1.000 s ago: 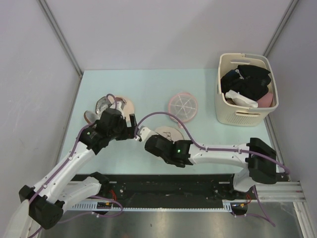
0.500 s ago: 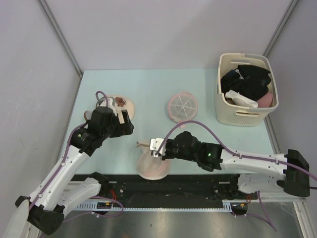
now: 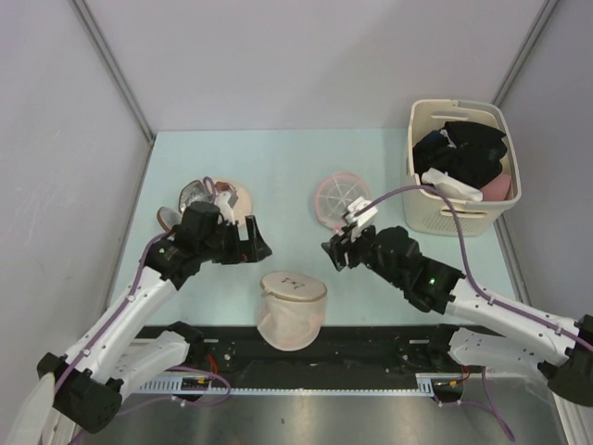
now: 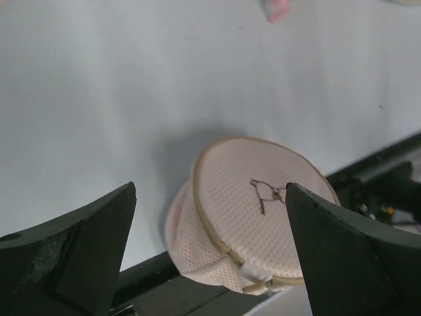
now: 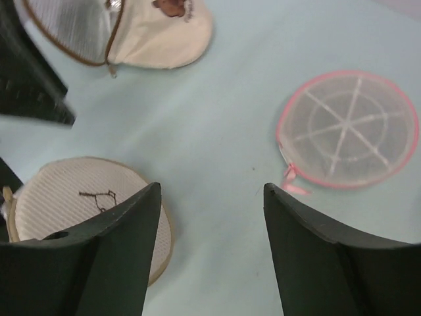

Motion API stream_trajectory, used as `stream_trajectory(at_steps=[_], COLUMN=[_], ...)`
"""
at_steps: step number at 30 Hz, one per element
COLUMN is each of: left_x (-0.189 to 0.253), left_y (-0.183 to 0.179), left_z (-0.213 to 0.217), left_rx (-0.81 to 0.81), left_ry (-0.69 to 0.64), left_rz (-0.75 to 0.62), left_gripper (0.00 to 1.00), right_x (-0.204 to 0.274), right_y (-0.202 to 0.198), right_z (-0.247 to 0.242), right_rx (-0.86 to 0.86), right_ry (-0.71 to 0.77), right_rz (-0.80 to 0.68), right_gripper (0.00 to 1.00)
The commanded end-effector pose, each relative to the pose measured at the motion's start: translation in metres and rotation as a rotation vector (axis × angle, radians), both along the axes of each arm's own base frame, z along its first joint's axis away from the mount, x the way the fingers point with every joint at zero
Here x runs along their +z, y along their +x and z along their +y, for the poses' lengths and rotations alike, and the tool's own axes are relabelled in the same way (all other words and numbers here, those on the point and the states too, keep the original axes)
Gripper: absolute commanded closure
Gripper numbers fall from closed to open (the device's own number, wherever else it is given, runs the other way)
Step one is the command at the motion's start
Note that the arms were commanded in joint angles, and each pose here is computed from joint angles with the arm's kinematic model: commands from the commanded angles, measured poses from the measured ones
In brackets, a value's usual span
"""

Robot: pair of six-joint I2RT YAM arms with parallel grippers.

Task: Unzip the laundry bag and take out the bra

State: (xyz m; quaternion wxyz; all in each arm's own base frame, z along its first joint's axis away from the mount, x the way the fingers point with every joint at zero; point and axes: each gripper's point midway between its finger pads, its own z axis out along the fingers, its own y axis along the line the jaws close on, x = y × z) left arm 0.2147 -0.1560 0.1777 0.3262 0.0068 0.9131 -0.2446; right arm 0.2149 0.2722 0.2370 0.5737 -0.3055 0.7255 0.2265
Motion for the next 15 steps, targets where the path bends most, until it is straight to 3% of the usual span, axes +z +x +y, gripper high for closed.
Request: stream_trajectory(at_steps=[1, 4, 5, 8, 12, 15], left_x=[-0.011, -0.032, -0.037, -0.034, -0.04, -0.053], left_y=[-0.034, -0.051, -0.056, -0.064, -0.076, -0.082], left_z=[-0.046, -0.047, -0.043, -0.042, -0.05, -0.054], left_rx=[-0.24, -0.247, -0.236, -0.242, -0.283, -0.299], left_ry=[-0.228, -0.241, -0.224, -0.236, -0.295, -0.322], left_rz=[0.124, 0.247, 0.271, 0.289, 0.354, 0.405], left_gripper=[0.0, 0.01, 0.01, 0.0, 0.02, 0.13], right_x=[-0.013, -0.026, -0.026, -0.035, -0.044, -0.042], right_y=[-0.01, -0.014, -0.016, -0.017, -0.013, -0.01], right_z=[-0.01, -0.014, -0.014, -0.016, -0.015, -0.011], right_rx=[-0.104, -0.129, -0.126, -0.14, -0.153, -0.147], right_ry=[0.175, 0.134, 0.135, 0.109, 0.086, 0.096], right_rz=[0.304, 0.329, 0.336, 0.361, 0.366, 0.356], right_gripper=[0.3, 0.19, 0.1, 0.0, 0.0, 0.0])
